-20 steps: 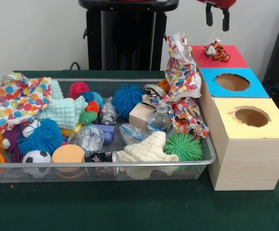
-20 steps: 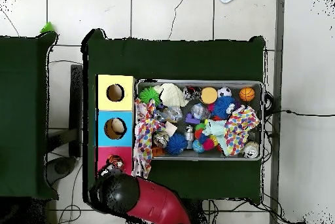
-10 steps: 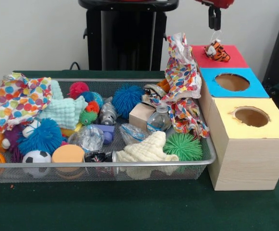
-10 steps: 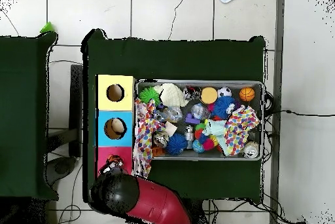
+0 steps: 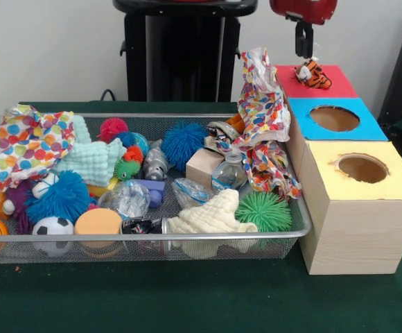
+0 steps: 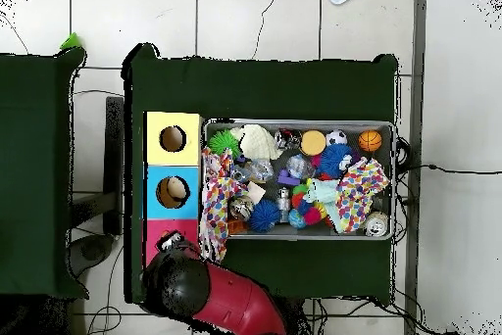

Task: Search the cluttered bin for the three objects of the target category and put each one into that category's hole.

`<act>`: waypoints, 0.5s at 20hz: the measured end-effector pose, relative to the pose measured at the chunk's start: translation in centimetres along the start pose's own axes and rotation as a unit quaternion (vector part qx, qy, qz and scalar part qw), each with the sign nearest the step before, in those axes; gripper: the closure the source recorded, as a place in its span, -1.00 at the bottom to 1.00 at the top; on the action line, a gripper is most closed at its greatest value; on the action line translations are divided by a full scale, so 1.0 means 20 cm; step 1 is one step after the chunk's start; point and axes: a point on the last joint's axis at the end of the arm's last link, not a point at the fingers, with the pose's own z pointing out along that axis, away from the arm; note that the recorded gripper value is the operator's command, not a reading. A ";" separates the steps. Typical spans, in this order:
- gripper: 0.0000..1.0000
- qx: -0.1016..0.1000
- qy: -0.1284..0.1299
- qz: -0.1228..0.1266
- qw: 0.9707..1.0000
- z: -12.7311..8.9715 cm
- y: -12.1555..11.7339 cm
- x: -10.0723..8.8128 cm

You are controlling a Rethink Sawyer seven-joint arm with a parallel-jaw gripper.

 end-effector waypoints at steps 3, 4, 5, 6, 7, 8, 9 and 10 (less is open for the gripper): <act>1.00 -0.014 -0.025 0.004 1.000 0.05 0.01 -0.05; 1.00 -0.016 -0.029 0.004 0.999 0.06 0.01 -0.06; 1.00 -0.020 -0.034 0.006 0.999 0.07 0.01 -0.07; 1.00 -0.024 -0.040 0.007 0.999 0.09 0.02 -0.09; 1.00 -0.025 -0.040 0.008 0.999 0.11 0.02 -0.10; 1.00 -0.027 -0.041 0.009 0.999 0.12 0.02 -0.10; 1.00 -0.030 -0.041 0.011 0.999 0.14 0.02 -0.11; 1.00 -0.030 -0.040 0.012 0.999 0.15 0.01 -0.12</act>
